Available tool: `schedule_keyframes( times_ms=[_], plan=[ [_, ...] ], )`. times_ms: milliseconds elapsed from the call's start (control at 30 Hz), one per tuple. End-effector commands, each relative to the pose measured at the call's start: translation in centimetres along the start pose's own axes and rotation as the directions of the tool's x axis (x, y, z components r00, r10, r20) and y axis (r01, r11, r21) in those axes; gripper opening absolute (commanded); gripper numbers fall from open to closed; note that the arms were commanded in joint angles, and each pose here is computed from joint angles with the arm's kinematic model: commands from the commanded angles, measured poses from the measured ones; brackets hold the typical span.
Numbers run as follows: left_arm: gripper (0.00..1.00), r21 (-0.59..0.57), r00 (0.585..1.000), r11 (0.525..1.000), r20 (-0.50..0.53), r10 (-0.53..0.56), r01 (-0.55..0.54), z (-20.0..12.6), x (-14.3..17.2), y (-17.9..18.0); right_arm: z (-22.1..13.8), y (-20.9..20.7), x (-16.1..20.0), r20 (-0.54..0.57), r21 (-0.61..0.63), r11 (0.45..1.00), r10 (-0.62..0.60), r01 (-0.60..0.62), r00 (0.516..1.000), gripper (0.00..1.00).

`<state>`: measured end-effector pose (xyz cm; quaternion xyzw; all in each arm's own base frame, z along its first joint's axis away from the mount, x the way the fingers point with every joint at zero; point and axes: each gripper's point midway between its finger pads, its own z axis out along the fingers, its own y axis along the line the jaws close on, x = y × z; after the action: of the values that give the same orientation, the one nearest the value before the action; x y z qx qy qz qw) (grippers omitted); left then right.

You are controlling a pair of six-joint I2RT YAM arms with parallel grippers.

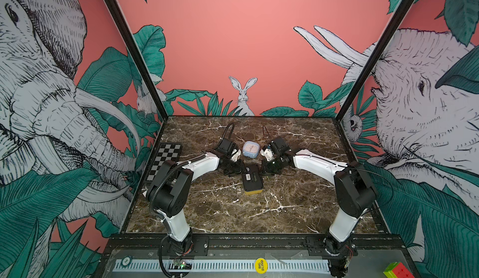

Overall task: Insert the battery into the alarm
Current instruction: Install the cover on the alarm.

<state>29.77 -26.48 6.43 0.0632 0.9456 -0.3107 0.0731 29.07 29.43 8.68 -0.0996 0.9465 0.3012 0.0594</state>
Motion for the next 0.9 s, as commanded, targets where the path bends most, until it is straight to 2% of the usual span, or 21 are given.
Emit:
schedule_keyframes(
  times_ms=[0, 200, 400, 867],
  plan=[
    [0.44, 0.017, 1.0, 1.0, 0.003, -0.016, 0.016, -1.1, 0.9, -0.7, 0.2, -0.1, -0.4, 0.023, 0.024, 1.0, 0.001, -0.002, 1.0, 0.0],
    [0.44, 0.02, 0.997, 0.997, 0.013, -0.07, 0.069, -1.7, 2.1, -0.4, 0.3, -0.6, -0.5, 0.063, 0.04, 0.999, 0.021, -0.023, 0.998, 0.0],
    [0.45, 0.07, 0.993, 0.991, 0.025, -0.117, 0.115, -1.9, 2.6, -0.9, 0.6, -0.8, -0.5, 0.089, 0.053, 0.998, 0.021, -0.026, 0.996, 0.0],
    [0.44, 0.155, 0.984, 0.972, -0.001, -0.18, 0.178, -0.4, 3.0, -1.5, 0.7, -0.3, -1.1, 0.14, 0.053, 0.998, 0.019, -0.026, 0.99, 0.0]
  ],
)
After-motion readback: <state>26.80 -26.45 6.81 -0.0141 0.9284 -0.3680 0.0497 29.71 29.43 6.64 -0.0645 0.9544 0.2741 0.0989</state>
